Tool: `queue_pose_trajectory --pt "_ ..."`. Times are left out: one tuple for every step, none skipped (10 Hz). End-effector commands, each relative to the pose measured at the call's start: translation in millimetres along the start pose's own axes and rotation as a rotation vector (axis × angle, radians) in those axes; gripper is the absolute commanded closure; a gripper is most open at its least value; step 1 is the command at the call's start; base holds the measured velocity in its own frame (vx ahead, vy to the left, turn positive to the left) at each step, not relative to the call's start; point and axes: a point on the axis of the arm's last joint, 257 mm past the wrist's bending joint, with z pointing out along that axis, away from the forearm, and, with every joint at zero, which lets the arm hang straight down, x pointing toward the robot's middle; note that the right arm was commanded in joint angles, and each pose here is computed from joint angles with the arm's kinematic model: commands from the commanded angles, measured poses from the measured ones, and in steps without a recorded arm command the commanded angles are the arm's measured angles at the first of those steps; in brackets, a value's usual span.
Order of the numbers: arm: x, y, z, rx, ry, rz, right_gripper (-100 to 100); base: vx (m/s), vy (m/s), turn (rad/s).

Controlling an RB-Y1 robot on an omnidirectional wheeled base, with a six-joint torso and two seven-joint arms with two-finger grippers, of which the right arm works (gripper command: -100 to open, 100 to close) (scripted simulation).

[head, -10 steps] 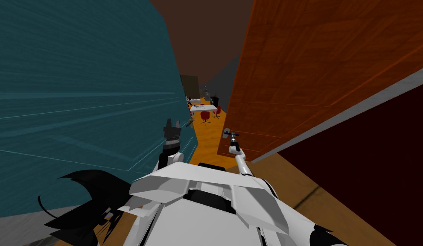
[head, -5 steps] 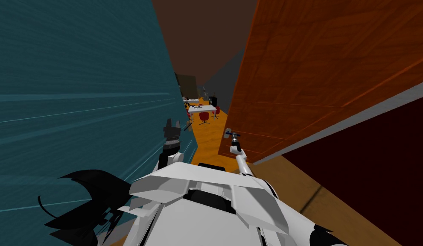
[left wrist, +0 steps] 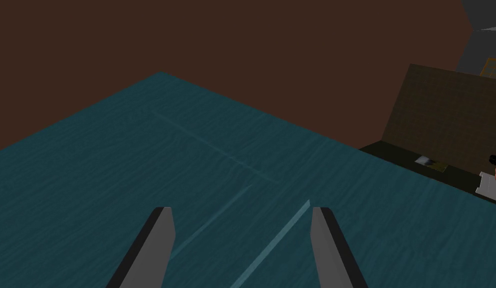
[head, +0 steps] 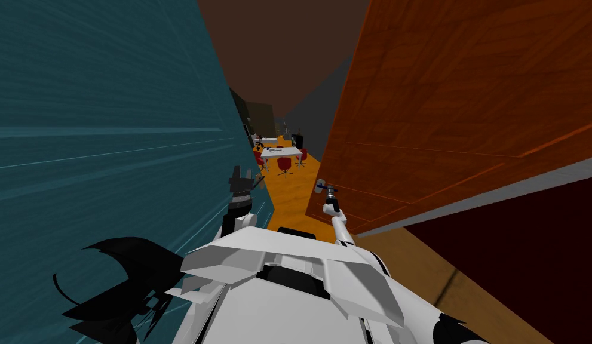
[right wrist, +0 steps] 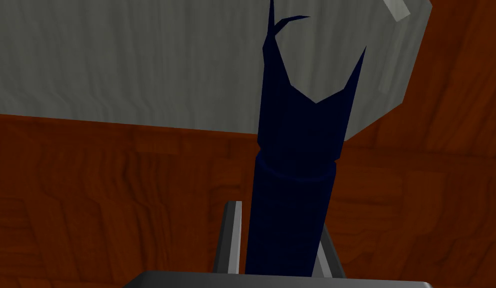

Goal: Push the door open

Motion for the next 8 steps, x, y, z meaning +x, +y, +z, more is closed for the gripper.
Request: queue_pose_trajectory --pt "-19.3 13.2 7.5 -0.027 -0.036 -0.018 100 0.167 0.017 -0.058" --pt "-25.5 14.8 8.8 -0.031 -0.052 -0.023 100 0.154 -0.027 -0.081" --pt "-28.7 15.6 9.4 -0.033 -0.06 -0.025 100 0.142 -0.027 -0.027" --pt "-34.5 16.9 10.4 -0.035 -0.077 -0.028 100 0.149 0.004 -0.021" --pt "-37.3 17.5 10.9 -0.037 -0.086 -0.029 100 0.136 0.007 -0.041" --pt "-40.1 18.1 11.4 -0.038 -0.095 -0.031 100 0.106 0.002 -0.071" --pt "-42.5 18.5 11.7 -0.039 -0.103 -0.031 100 0.093 0.008 -0.095" --pt "-44.9 18.9 12.0 -0.04 -0.112 -0.032 100 0.084 0.01 0.008"
